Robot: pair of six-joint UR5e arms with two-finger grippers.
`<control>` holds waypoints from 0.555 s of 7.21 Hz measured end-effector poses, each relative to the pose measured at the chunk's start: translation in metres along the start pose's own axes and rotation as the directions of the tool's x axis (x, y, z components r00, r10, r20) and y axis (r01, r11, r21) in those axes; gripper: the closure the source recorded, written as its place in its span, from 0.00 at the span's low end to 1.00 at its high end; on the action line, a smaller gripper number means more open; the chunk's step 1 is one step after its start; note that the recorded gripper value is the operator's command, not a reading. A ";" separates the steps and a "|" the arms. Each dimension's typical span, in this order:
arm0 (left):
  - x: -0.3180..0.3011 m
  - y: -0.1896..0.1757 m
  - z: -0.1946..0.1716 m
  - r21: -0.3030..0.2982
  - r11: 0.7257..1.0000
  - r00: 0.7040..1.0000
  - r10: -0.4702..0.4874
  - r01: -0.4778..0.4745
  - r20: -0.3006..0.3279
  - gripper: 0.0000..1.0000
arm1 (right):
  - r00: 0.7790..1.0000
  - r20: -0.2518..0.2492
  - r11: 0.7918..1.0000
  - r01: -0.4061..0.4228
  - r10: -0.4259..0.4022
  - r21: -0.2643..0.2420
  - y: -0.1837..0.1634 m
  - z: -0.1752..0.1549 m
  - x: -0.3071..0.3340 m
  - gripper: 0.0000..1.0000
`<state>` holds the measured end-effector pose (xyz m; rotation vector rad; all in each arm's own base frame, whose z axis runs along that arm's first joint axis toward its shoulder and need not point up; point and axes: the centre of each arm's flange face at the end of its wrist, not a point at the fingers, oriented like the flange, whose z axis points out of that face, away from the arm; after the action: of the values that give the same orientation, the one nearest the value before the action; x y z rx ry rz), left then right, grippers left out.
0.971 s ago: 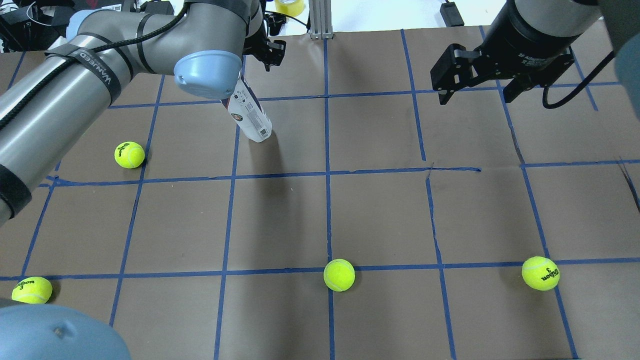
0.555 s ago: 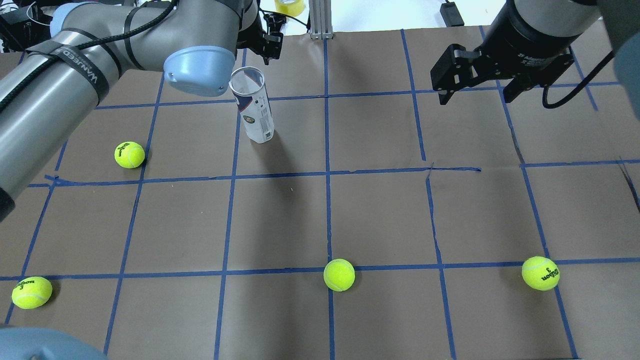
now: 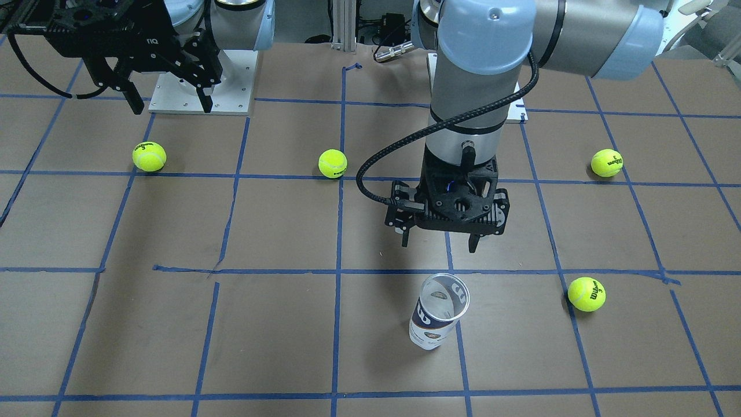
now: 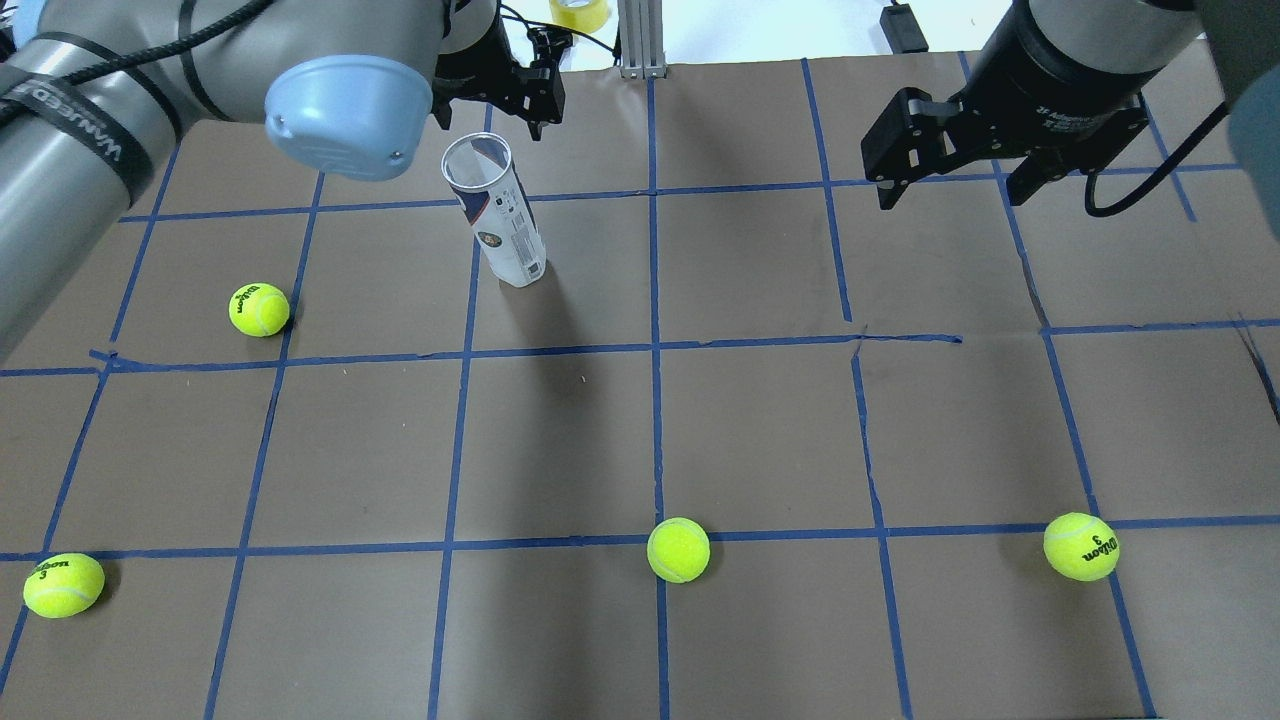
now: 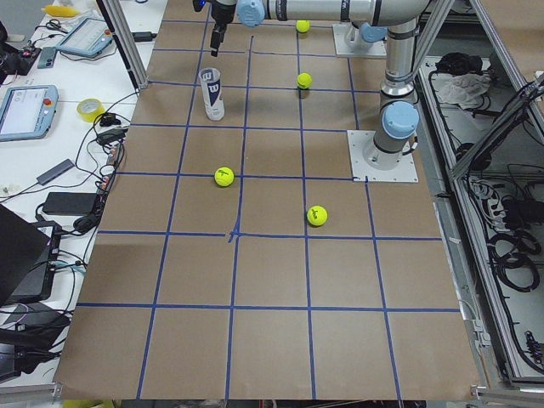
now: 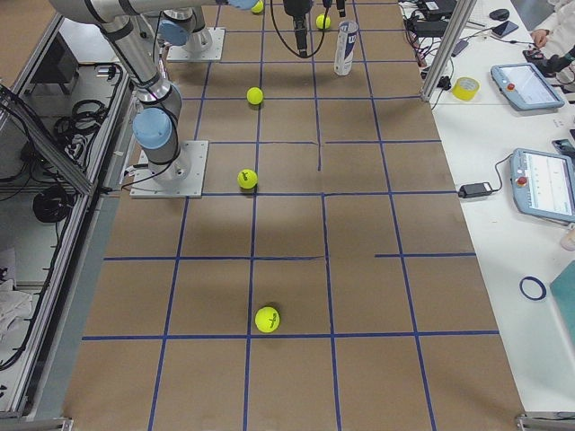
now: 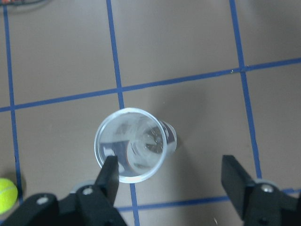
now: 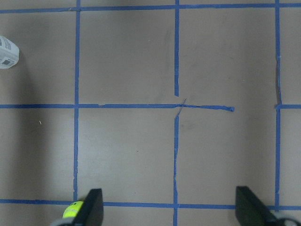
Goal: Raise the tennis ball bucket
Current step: 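Open the left gripper and raise it above the standing can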
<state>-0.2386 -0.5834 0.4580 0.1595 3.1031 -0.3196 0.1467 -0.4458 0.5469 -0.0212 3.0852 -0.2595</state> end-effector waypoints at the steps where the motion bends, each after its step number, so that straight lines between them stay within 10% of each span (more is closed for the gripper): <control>1: -0.007 0.013 -0.011 -0.073 0.996 0.997 -0.046 0.041 -0.067 0.00 | 1.000 -0.002 1.000 0.002 -0.002 0.001 0.000 0.000 0.000 0.00; 4: -0.024 0.052 -0.055 -0.207 0.974 0.987 -0.119 0.095 -0.106 0.00 | 1.000 -0.009 1.000 0.004 -0.004 0.019 -0.006 -0.001 0.001 0.00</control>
<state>-0.2103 -0.5239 0.5023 0.0063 3.2420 0.0049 0.1453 -0.4512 0.5493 -0.0258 3.0912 -0.2898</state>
